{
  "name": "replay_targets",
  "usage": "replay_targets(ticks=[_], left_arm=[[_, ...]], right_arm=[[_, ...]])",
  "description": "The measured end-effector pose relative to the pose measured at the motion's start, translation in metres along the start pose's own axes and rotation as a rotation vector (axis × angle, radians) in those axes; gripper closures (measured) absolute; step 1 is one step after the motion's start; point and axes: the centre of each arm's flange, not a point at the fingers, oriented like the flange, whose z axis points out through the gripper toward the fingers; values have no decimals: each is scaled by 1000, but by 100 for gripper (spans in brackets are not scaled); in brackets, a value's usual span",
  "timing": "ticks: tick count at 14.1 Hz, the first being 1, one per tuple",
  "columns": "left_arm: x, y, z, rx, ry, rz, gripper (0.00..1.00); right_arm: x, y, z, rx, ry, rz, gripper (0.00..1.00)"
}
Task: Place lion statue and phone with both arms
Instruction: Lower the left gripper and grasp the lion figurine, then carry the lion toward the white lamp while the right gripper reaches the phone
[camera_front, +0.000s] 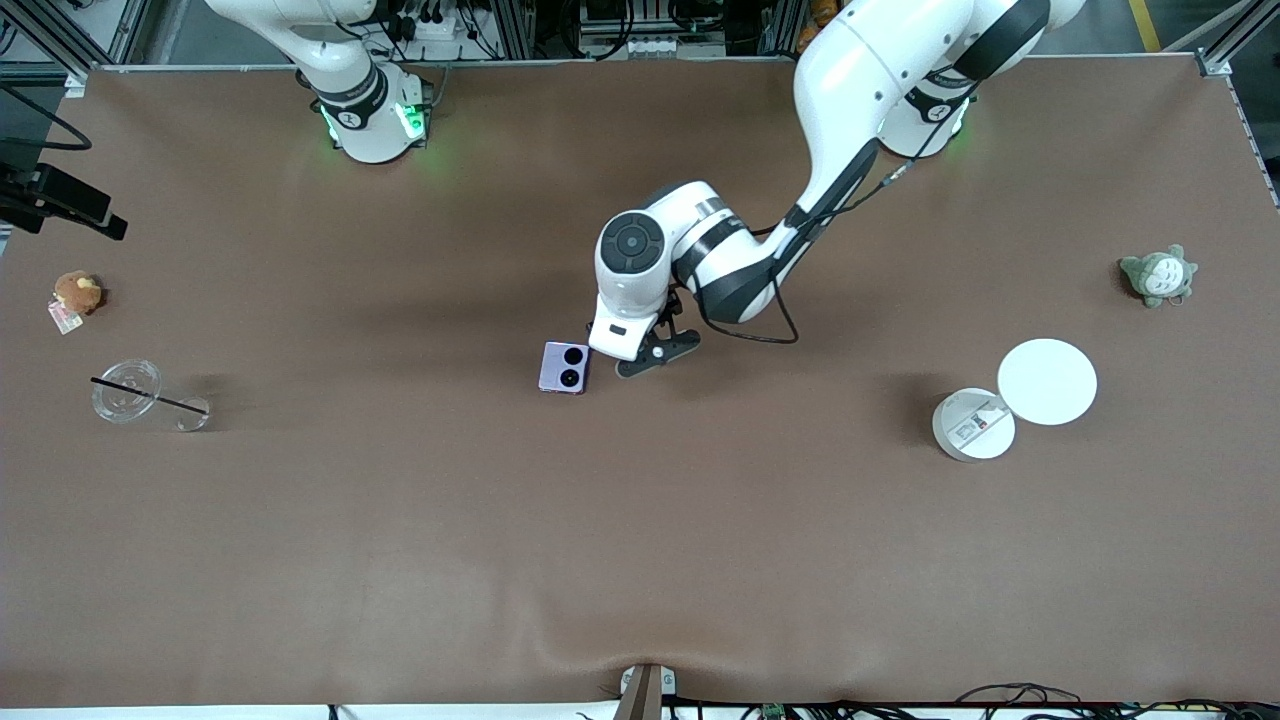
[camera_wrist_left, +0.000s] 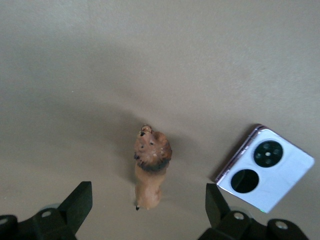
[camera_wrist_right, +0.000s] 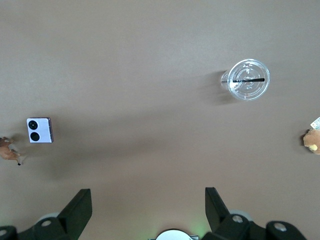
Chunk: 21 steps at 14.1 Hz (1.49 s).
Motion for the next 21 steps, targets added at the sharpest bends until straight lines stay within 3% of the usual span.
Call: replay_targets(ticks=[4, 5, 10, 15, 21], left_arm=[[1, -2, 26, 28, -2, 9, 5], [0, -1, 32, 25, 2, 14, 11], [9, -1, 46, 14, 15, 16, 63], [94, -26, 5, -13, 49, 32, 63], [201, -105, -49, 79, 33, 137, 63]], right_arm=[[0, 0, 0, 0, 0, 0, 0], [0, 0, 0, 0, 0, 0, 0], [0, 0, 0, 0, -1, 0, 0], [3, -2, 5, 0, -10, -3, 0], [23, -40, 31, 10, -22, -68, 0]])
